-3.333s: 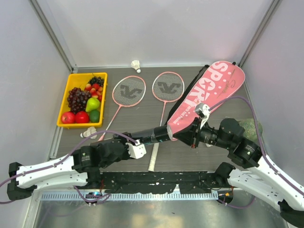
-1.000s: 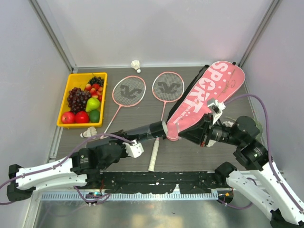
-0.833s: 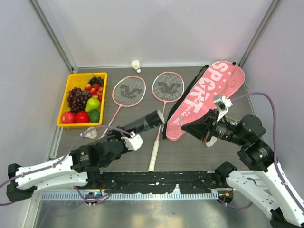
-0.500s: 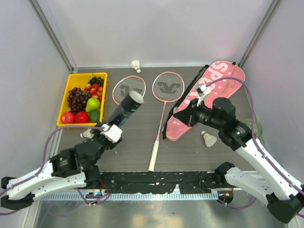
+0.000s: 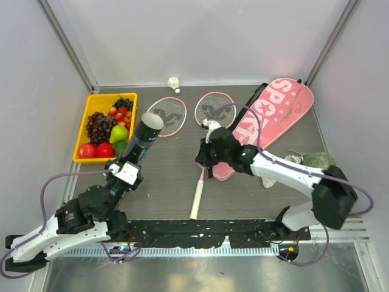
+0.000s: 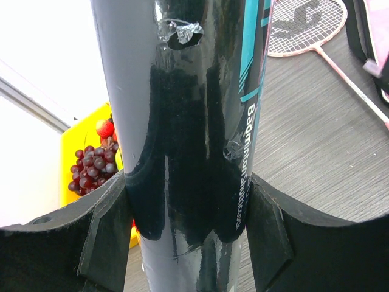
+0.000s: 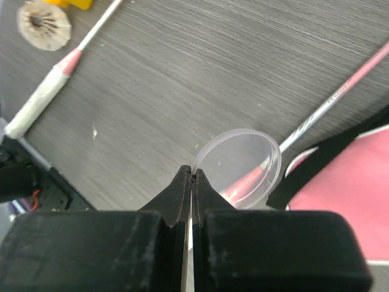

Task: Pack up the badminton gear
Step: Place the lid at the center of the board.

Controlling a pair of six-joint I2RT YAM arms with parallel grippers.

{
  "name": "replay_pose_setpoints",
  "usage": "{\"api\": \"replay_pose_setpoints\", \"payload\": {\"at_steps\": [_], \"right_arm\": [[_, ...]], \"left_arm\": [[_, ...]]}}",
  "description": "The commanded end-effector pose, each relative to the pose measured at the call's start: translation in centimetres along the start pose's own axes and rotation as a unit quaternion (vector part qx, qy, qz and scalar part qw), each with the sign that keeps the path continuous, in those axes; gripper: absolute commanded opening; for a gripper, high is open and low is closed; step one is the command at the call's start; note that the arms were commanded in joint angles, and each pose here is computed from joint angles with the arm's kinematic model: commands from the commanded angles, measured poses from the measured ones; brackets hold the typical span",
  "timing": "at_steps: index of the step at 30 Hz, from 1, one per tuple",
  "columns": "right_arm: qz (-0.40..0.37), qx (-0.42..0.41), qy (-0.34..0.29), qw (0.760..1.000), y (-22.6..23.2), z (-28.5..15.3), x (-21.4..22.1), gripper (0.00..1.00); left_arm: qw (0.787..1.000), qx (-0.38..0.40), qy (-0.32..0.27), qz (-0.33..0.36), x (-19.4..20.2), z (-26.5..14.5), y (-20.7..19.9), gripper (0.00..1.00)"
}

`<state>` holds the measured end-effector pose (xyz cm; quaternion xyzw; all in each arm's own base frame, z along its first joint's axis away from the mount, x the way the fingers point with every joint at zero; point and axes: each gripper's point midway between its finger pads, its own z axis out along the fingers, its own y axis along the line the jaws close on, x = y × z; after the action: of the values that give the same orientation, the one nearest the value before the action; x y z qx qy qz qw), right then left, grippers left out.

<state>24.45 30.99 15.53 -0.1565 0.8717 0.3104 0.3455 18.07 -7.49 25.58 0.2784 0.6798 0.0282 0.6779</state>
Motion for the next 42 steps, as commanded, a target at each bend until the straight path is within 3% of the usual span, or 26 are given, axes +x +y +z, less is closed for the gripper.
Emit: {"api": "replay_pose_setpoints", "payload": {"at_steps": [1, 9, 14, 18, 20, 23, 32, 37, 42], "right_arm": [[0.006, 0.013, -0.049, 0.999, 1.6, 3.2, -3.3, 0.05], [-0.016, 0.033, 0.008, 0.999, 2.3, 9.4, -0.4, 0.05], [-0.012, 0.052, 0.023, 0.998, 1.5, 11.1, 0.7, 0.08], [-0.006, 0.069, 0.032, 0.997, 0.6, 11.6, 1.7, 0.18], [-0.005, 0.073, 0.032, 0.997, 0.5, 11.4, 1.6, 0.3], [-0.006, 0.064, 0.017, 0.998, 1.1, 10.2, 0.6, 0.39], [0.038, 0.056, -0.057, 0.996, 1.4, 2.6, -1.8, 0.43], [0.106, 0.101, -0.095, 0.985, -2.1, -2.2, -0.3, 0.47], [0.174, 0.167, -0.158, 0.958, -6.7, -8.4, 1.1, 0.52]], "left_arm": [[0.999, -0.006, -0.024, -0.024, -1.7, 0.1, 0.4, 0.0], [0.999, -0.001, -0.028, -0.032, -1.8, 0.0, 0.4, 0.0], [0.999, -0.004, -0.031, -0.037, -1.9, -0.1, 0.6, 0.0], [0.999, -0.002, -0.032, -0.035, -1.8, -0.1, 0.4, 0.0], [0.999, -0.001, -0.03, -0.032, -1.7, 0.0, 0.3, 0.0], [0.999, 0.005, -0.029, -0.028, -1.7, 0.0, 0.0, 0.0], [0.999, 0.024, -0.018, -0.011, -1.5, 0.4, -0.9, 0.0], [0.999, 0.036, -0.018, -0.009, -1.5, 0.4, -1.4, 0.0], [0.999, 0.049, -0.014, -0.005, -1.4, 0.5, -2.0, 0.0]]}}
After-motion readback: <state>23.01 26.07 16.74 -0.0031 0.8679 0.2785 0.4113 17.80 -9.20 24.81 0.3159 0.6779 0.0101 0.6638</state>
